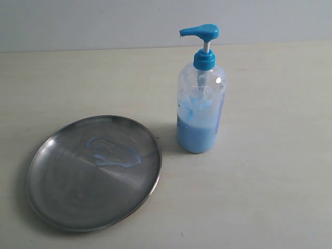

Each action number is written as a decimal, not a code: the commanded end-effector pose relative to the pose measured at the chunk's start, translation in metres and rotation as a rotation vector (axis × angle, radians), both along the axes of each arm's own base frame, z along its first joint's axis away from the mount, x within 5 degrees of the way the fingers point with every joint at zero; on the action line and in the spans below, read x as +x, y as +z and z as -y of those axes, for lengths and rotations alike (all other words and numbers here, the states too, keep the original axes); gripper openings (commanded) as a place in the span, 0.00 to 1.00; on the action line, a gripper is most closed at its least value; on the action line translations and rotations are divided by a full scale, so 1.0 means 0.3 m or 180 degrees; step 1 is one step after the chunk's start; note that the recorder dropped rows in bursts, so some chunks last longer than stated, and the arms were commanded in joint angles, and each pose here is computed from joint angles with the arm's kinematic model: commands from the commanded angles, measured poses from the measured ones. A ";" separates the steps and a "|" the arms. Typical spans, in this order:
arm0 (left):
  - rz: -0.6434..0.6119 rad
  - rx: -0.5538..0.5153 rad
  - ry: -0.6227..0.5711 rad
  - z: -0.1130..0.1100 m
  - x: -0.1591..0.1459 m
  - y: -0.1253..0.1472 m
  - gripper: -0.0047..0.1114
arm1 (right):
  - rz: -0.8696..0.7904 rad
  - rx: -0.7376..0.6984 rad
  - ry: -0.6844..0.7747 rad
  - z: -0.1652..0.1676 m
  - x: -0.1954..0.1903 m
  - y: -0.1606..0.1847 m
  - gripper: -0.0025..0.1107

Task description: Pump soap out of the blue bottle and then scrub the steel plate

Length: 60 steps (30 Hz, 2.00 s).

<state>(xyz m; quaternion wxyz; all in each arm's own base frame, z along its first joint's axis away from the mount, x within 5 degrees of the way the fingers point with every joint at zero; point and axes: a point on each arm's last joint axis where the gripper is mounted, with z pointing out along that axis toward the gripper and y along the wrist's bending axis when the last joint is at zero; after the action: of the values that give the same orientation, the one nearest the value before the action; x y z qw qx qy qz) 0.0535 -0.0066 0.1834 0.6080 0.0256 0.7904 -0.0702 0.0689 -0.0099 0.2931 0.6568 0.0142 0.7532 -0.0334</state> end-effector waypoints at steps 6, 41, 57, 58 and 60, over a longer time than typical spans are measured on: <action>0.0030 -0.0011 0.0004 0.000 0.000 0.000 0.04 | -0.0202 -0.0103 0.0415 -0.033 -0.029 -0.122 0.02; 0.0031 -0.0005 0.0002 0.000 0.000 0.000 0.04 | -0.0364 -0.0016 0.0296 -0.036 -0.051 -0.368 0.02; 0.0031 -0.0005 0.0002 0.000 0.000 0.000 0.04 | -0.0357 0.0027 0.0298 -0.036 -0.051 -0.367 0.02; 0.0031 -0.0005 0.0002 0.000 0.000 0.000 0.04 | -0.0357 0.0027 0.0298 -0.036 -0.051 -0.367 0.02; 0.0031 -0.0005 0.0002 0.000 0.000 0.000 0.04 | -0.0357 0.0027 0.0298 -0.036 -0.051 -0.367 0.02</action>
<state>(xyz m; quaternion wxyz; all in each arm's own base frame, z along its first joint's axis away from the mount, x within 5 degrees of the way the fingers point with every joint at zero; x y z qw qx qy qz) 0.0535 -0.0066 0.1834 0.6081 0.0265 0.7904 -0.0695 0.0535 0.0015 0.1828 0.6070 -0.0209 0.7944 0.0034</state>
